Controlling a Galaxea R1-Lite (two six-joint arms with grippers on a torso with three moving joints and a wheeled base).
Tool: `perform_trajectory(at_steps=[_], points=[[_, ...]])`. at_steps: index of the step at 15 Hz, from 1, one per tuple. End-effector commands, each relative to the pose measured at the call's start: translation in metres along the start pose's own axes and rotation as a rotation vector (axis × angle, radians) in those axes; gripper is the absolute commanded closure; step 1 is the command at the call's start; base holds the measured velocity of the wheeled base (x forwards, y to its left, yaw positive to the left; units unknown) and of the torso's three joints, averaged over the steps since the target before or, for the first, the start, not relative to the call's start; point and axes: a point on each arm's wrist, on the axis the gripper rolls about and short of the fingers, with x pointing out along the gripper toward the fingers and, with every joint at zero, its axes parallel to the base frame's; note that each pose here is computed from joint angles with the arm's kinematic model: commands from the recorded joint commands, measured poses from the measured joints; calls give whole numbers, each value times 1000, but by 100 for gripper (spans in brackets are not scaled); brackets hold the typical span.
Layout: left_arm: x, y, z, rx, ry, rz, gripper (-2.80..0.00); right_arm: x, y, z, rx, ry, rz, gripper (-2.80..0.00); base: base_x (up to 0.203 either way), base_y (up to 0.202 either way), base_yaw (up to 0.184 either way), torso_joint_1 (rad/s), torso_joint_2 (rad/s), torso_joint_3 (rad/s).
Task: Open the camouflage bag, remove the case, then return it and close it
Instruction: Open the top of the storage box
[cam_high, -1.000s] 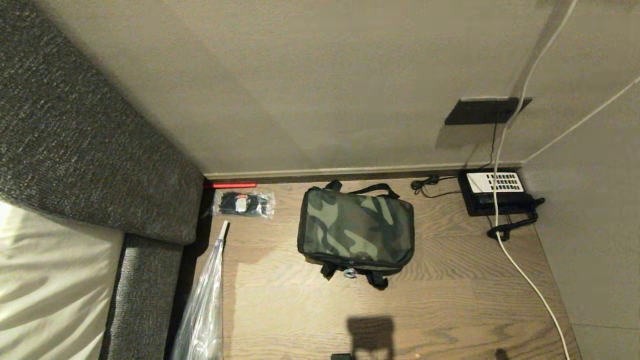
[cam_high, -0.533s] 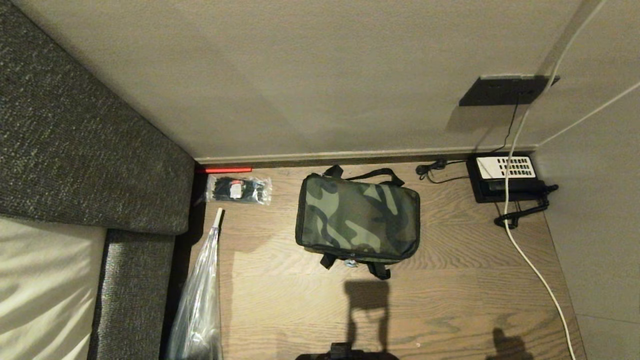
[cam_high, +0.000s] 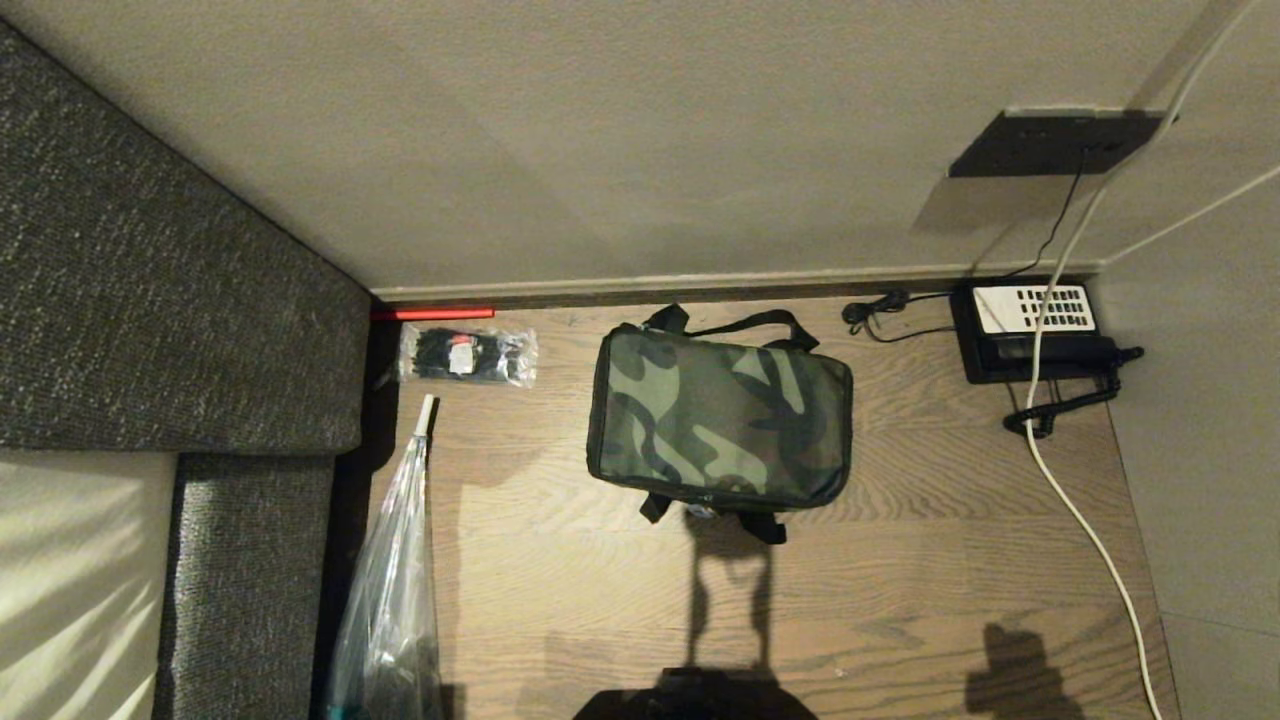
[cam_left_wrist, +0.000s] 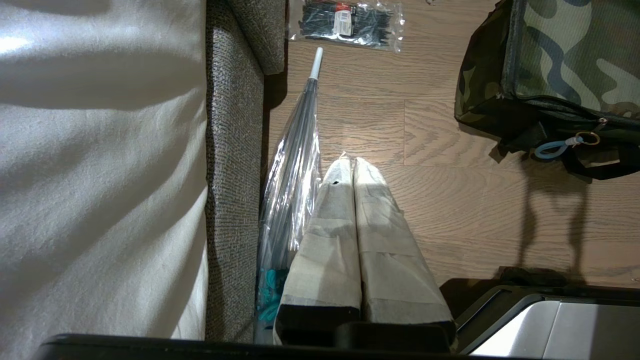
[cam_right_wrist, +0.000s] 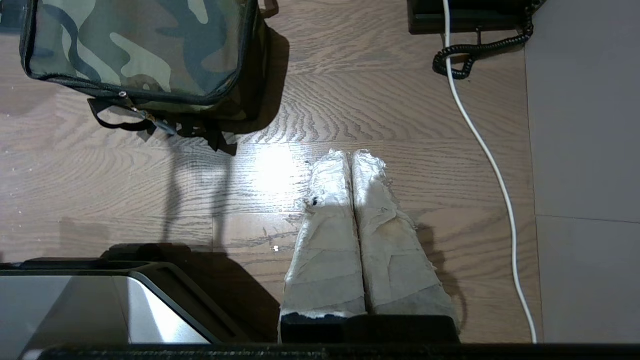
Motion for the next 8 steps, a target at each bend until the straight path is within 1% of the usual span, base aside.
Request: perform_trajectory(at_steps=[1, 3, 5, 6, 7, 8], points=[[0, 0, -1, 0, 3, 1, 0, 0, 0, 0, -11, -3, 0, 0, 0, 0, 0, 0, 0, 0], [0, 0, -1, 0, 2, 1, 0, 0, 0, 0, -16, -5, 0, 0, 0, 0, 0, 0, 0, 0], [0, 0, -1, 0, 3, 1, 0, 0, 0, 0, -40, -7, 5, 0, 0, 0, 0, 0, 0, 0], [0, 0, -1, 1, 2, 1, 0, -1, 0, 6, -53, -42, -1, 0, 0, 0, 0, 0, 0, 0], [0, 0, -1, 0, 1, 1, 0, -6, 0, 19, -31, -92, 0, 0, 0, 0, 0, 0, 0, 0], [0, 0, -1, 1, 2, 2, 0, -15, 0, 41, -12, -152, 5, 0, 0, 0, 0, 0, 0, 0]])
